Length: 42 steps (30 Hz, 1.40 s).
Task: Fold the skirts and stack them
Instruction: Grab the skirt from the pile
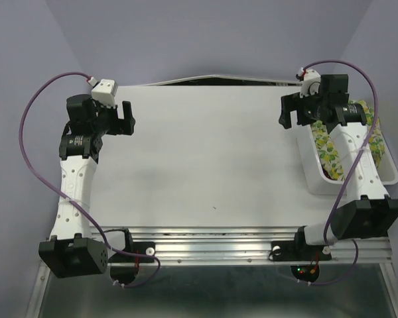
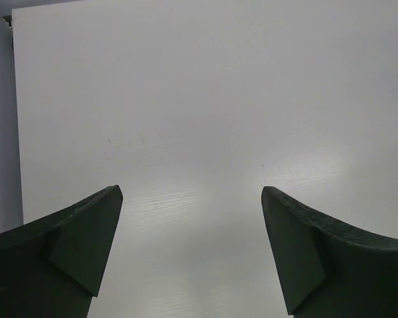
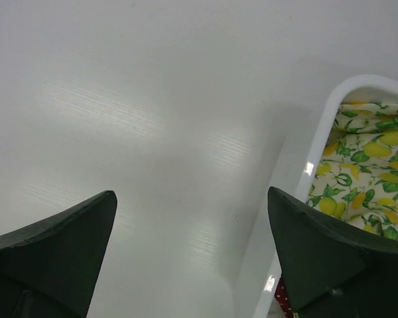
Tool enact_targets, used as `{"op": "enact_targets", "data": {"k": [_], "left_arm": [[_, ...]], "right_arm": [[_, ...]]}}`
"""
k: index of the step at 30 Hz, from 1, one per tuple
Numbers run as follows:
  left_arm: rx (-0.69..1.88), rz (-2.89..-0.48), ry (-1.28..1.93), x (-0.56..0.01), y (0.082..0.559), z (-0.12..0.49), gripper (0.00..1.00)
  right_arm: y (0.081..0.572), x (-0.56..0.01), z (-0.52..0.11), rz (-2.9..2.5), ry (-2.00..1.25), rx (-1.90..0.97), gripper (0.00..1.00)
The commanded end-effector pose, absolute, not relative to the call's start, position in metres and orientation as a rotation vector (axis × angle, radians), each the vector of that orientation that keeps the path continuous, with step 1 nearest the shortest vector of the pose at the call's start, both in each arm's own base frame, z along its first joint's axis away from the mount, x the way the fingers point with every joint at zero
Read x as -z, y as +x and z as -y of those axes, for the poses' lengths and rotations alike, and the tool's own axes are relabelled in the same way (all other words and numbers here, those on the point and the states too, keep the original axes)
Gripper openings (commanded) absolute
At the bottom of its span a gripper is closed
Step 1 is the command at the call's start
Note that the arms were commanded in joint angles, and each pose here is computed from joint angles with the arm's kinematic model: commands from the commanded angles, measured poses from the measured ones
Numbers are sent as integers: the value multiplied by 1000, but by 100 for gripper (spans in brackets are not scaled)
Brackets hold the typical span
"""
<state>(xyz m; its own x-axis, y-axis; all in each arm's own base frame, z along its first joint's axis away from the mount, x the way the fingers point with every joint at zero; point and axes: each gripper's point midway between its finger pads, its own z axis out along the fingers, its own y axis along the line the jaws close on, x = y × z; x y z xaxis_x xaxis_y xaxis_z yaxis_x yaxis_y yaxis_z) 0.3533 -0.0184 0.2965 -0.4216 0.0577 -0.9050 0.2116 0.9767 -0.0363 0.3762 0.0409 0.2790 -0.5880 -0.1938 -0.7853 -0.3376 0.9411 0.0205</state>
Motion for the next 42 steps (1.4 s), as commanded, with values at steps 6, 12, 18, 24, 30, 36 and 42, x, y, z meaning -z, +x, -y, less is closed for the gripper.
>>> {"op": "enact_targets", "data": {"k": [6,12,18,24,30,36,42], "left_arm": [[245,-1961,324,-311,361,35,99],[294,-1969,336,-315,373,41,99],[357,-1984,343,-311,378,50,99],[393,-2004,349,-304,381,53,99],[390,-2007,359,-307,380,54,99],[389,-2017,350,-302,381,52,99],[388,-2020,346,-301,382,52,99]], "right_arm": [[411,-318,44,-2219,-144,79,100],[407,-313,160,-2243,60,305,100],[393,-295,203,-2274,4,504,100],[393,-249,181,-2397,-48,295,95],[390,-204,152,-2506,-64,42,90],[375,-162,134,-2621,-54,-114,82],[366,-128,141,-2689,-32,-72,71]]}}
